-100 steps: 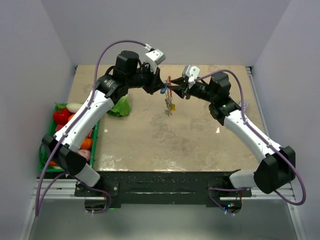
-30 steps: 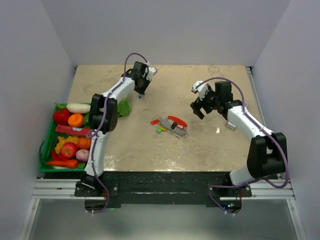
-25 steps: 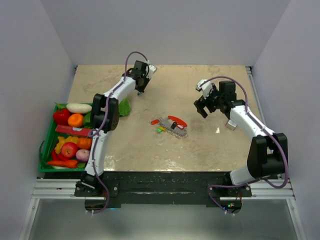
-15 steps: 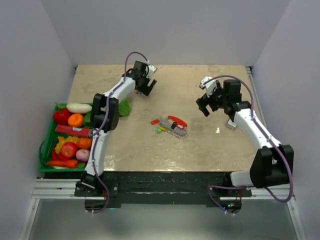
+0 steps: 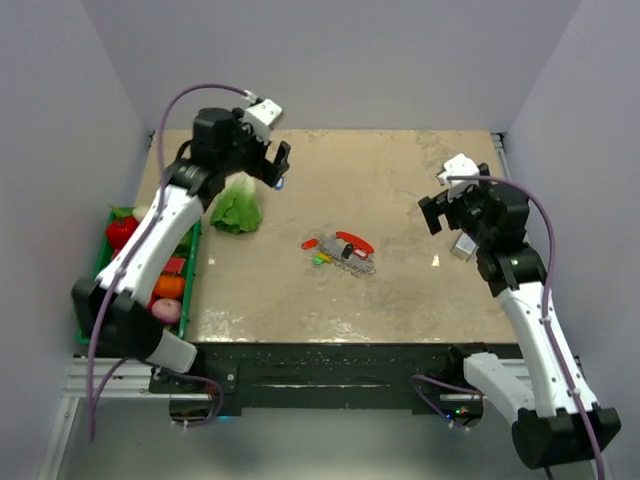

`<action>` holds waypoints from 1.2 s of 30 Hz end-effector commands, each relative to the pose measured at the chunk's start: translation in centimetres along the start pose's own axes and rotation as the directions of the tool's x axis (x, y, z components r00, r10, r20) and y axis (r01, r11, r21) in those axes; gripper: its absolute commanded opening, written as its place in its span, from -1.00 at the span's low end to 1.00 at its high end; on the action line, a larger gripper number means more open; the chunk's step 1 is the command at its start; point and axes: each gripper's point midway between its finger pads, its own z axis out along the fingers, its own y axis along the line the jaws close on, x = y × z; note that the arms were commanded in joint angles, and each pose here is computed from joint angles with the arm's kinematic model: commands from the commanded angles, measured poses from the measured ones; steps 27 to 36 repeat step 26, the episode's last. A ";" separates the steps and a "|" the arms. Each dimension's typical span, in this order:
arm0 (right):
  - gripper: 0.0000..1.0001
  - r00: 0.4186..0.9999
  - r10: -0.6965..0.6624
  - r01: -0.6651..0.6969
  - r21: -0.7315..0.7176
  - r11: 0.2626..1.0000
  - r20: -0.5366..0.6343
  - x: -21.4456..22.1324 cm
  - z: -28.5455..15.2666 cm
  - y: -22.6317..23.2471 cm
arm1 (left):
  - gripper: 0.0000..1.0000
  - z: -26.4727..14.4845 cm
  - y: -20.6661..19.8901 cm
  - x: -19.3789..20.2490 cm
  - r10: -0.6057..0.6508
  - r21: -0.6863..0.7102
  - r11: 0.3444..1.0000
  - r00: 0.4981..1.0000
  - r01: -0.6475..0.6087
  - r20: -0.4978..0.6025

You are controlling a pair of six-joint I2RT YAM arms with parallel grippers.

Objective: Remove the keys from the keyring

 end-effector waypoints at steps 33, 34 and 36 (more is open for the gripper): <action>0.98 0.911 0.133 -0.353 0.572 0.741 0.390 1.4 -15.9 -5.8 | 0.99 -16.0 -2.5 7.5 0.140 -0.142 0.985 0.929 -0.097 0.341; 0.98 0.911 0.133 -0.353 0.572 0.741 0.390 1.4 -15.9 -5.8 | 0.99 -16.0 -2.5 7.5 0.140 -0.142 0.985 0.929 -0.097 0.341; 0.98 0.911 0.133 -0.353 0.572 0.741 0.390 1.4 -15.9 -5.8 | 0.99 -16.0 -2.5 7.5 0.140 -0.142 0.985 0.929 -0.097 0.341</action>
